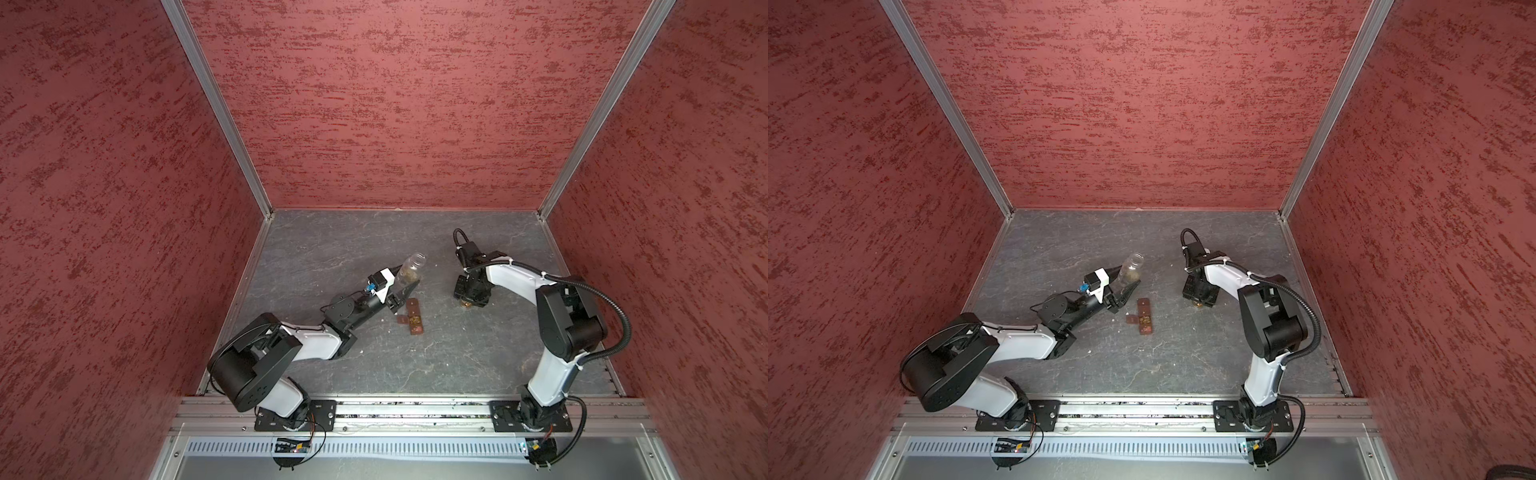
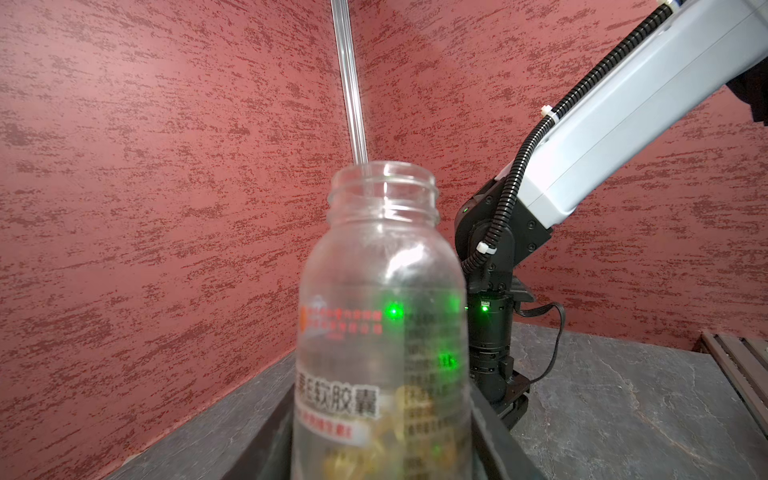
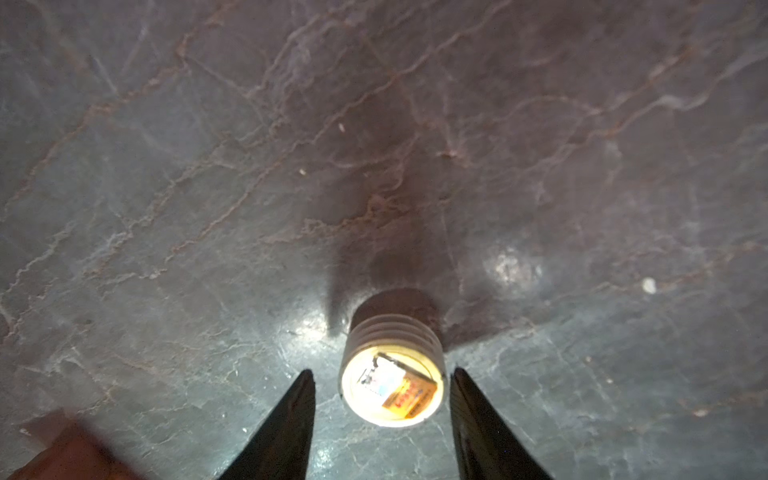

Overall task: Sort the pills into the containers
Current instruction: 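Lower the right gripper over the silver cap and grasp it, then lift the silver cap and carry it over the bottle held by the left gripper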

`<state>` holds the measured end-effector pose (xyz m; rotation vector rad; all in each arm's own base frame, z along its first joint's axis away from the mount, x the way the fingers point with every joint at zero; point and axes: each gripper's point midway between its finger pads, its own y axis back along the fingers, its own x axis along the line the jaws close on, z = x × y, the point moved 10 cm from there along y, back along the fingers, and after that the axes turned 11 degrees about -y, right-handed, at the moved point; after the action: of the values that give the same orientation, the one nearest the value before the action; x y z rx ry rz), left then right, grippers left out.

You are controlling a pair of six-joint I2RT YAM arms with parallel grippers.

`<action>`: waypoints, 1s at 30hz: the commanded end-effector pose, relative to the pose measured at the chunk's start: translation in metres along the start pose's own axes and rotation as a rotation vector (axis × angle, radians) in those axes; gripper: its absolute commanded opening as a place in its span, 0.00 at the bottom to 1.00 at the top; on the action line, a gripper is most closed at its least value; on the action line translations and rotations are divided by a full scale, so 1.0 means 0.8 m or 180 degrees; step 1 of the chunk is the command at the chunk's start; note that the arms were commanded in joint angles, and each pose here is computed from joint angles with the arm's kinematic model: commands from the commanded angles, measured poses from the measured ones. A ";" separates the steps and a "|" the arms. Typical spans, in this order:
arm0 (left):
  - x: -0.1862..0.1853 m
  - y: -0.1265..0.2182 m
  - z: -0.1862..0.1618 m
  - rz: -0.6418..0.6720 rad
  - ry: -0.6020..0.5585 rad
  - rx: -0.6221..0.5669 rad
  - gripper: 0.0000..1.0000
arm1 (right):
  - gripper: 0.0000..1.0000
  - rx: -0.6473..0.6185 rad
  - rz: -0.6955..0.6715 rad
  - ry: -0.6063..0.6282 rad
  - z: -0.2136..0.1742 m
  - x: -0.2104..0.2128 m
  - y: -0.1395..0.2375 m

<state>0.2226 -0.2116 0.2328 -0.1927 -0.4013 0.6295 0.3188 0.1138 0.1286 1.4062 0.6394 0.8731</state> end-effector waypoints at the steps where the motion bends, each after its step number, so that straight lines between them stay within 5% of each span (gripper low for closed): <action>1: -0.003 0.003 -0.002 -0.0034 -0.0048 -0.0015 0.00 | 0.54 0.0035 -0.0036 -0.0009 0.004 -0.001 -0.001; 21: -0.003 0.002 -0.005 -0.0036 -0.0064 0.0008 0.00 | 0.44 0.0133 -0.0066 0.0053 0.004 0.000 -0.007; 30: -0.004 0.003 -0.007 -0.0038 -0.0070 0.0025 0.00 | 0.40 0.0083 0.0039 0.0119 0.005 0.003 0.029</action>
<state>0.2229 -0.2120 0.2312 -0.1839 -0.4133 0.6289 0.3180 0.1124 0.1241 1.4255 0.7082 0.8559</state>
